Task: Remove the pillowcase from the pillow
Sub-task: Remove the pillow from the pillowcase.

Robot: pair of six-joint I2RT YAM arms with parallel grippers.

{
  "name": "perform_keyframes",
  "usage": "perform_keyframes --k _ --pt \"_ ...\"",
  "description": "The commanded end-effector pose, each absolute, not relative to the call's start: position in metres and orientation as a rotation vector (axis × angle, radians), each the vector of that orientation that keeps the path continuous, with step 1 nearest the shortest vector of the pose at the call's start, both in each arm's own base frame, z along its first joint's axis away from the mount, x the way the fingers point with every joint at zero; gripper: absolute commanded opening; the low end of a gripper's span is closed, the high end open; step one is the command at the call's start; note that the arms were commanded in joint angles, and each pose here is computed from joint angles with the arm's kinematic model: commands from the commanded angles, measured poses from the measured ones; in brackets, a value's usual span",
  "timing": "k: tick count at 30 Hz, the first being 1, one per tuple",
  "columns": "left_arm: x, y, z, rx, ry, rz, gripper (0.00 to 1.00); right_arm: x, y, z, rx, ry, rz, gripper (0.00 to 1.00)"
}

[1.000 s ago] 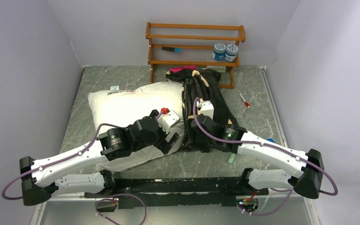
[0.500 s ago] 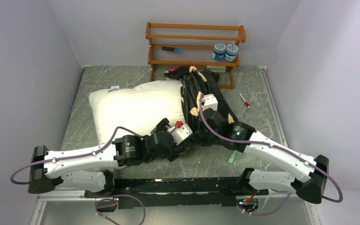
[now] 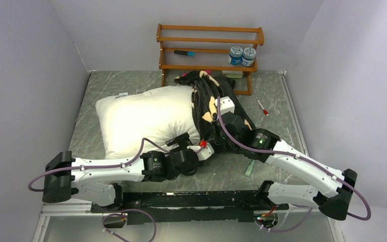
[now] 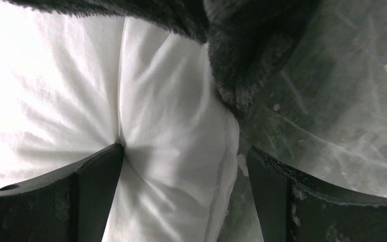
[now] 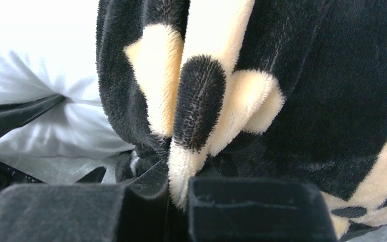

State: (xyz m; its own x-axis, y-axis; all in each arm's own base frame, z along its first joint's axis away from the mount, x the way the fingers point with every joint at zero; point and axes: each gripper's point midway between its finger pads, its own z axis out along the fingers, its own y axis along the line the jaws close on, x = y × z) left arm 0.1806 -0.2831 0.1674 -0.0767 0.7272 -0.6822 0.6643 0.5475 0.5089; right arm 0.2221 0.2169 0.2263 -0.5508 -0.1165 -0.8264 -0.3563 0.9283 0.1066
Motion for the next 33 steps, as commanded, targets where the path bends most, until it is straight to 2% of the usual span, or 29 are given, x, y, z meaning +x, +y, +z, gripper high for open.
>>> perform_keyframes --k 1,8,11,14,16,17,19,20,33 --pt "0.204 -0.263 0.153 1.123 1.813 0.182 0.96 0.233 0.214 0.302 -0.228 1.953 0.431 0.0" --pt "0.226 -0.243 0.132 1.066 1.918 0.192 0.97 0.232 0.199 0.321 -0.201 1.915 0.408 0.0" --pt "0.23 -0.238 0.123 1.042 1.956 0.198 0.9 0.233 0.194 0.323 -0.194 1.912 0.386 0.0" --pt "0.233 -0.233 0.124 1.014 1.973 0.215 0.69 0.234 0.189 0.32 -0.191 1.919 0.357 0.0" --pt "0.234 -0.23 0.131 0.992 1.968 0.225 0.39 0.235 0.183 0.318 -0.185 1.921 0.329 0.0" --pt "0.235 -0.229 0.136 0.975 1.964 0.225 0.27 0.236 0.18 0.316 -0.182 1.921 0.313 0.0" --pt "0.237 -0.224 0.148 0.941 1.956 0.226 0.09 0.237 0.172 0.314 -0.176 1.921 0.275 0.0" --pt "0.238 -0.222 0.153 0.928 1.956 0.226 0.06 0.239 0.168 0.313 -0.172 1.921 0.255 0.0" --pt "0.262 -0.159 0.218 0.705 1.97 0.362 0.05 0.267 0.1 0.317 -0.12 1.912 -0.034 0.0"
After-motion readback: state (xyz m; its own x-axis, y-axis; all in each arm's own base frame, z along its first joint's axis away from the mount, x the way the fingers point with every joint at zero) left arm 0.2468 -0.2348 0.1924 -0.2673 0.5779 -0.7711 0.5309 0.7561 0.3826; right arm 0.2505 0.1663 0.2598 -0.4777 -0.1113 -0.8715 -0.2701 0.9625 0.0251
